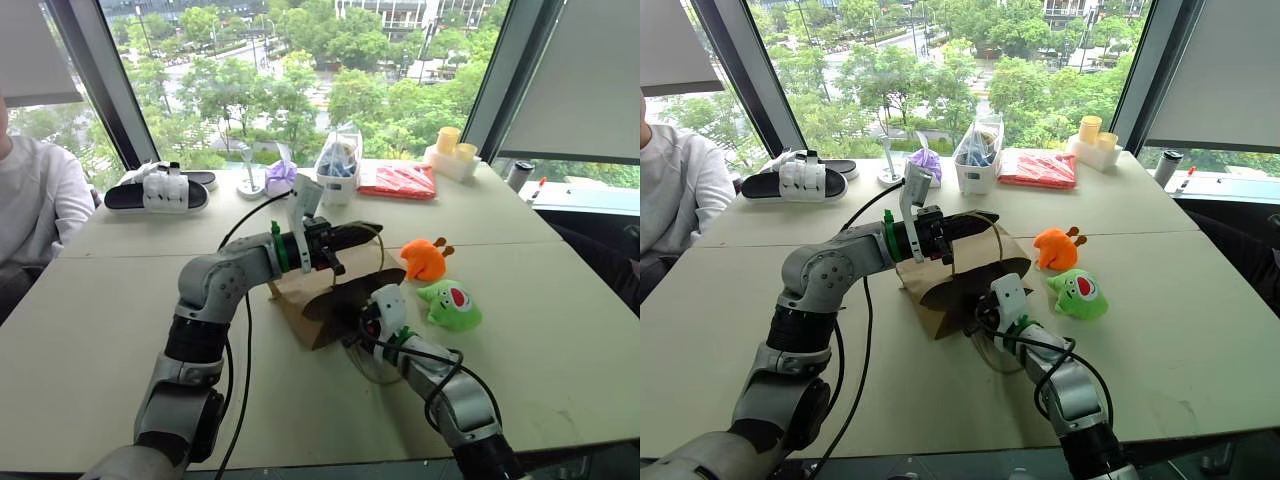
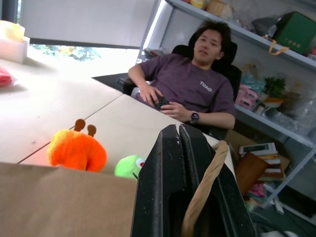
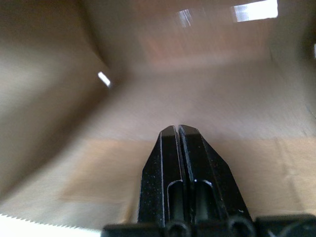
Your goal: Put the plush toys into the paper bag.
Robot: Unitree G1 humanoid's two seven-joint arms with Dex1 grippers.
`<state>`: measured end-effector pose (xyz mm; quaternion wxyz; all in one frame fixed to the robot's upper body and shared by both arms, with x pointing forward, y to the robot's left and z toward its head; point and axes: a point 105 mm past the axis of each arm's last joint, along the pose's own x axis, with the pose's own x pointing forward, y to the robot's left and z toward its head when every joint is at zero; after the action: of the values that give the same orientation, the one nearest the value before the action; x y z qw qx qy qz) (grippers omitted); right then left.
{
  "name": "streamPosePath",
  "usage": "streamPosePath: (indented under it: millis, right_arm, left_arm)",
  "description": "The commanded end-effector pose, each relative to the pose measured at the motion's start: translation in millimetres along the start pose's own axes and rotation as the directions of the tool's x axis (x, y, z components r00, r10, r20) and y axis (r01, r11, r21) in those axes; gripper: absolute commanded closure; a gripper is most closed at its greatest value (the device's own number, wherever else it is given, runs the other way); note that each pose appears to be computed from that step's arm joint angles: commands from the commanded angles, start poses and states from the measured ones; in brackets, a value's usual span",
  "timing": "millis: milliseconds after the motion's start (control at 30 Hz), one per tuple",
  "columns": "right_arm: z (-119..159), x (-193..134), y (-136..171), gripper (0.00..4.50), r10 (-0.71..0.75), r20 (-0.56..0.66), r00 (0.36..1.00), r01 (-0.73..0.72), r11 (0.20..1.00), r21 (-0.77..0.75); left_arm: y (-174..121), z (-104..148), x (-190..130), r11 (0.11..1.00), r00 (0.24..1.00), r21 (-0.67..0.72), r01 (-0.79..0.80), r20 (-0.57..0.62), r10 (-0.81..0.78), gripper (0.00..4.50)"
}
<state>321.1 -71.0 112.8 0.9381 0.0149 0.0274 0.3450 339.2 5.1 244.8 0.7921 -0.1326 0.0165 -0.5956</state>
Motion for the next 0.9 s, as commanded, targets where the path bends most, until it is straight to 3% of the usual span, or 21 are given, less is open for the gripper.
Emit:
streamPosePath:
  millis: [33,133,233,367,467,500,600,733,900]
  right_arm:
    - [37.1,-20.9,10.9,4.50,0.060,0.107,0.992,-0.063,0.998,0.026]
    - [44.0,-40.6,17.3,4.50,0.101,0.103,0.990,-0.109,0.991,0.077]
    - [51.7,-65.9,22.8,3.67,0.127,0.099,0.987,-0.140,0.981,0.135]
    - [61.2,-94.2,7.6,1.70,0.056,0.100,0.993,-0.072,0.983,0.167]
    - [70.4,-114.0,-33.3,0.25,-0.127,0.123,0.984,0.106,0.981,0.163]
    - [65.5,-120.2,-60.4,0.07,-0.256,0.080,0.963,0.244,0.960,0.136]
    - [44.3,-126.9,-111.6,0.07,-0.475,-0.068,0.877,0.475,0.880,-0.009]
    - [13.9,-102.9,-127.2,0.07,-0.471,-0.198,0.859,0.467,0.881,-0.072]
    - [-17.8,-87.9,-150.0,0.07,-0.524,-0.339,0.781,0.498,0.851,-0.168]
  left_arm:
    - [-2.5,14.4,2.9,0.998,0.999,0.057,0.020,0.025,-0.021,4.46]
    - [0.7,14.1,3.6,0.998,1.000,0.060,0.018,0.021,-0.019,4.46]
    - [2.8,14.9,3.7,0.998,1.000,0.061,0.020,0.020,-0.021,4.50]
    - [4.9,16.0,3.4,0.998,1.000,0.065,0.021,0.021,-0.023,4.50]
    - [6.0,16.2,3.7,0.998,0.999,0.066,0.024,0.021,-0.025,4.50]
    - [5.9,15.9,4.2,0.997,0.999,0.066,0.027,0.021,-0.028,4.50]
    - [4.2,13.5,5.7,0.997,0.999,0.066,0.035,0.020,-0.037,4.50]
    - [2.0,7.8,8.5,0.997,0.999,0.068,0.041,0.016,-0.042,4.50]
    - [-2.4,3.5,10.6,0.996,0.999,0.083,0.043,0.017,-0.044,4.50]
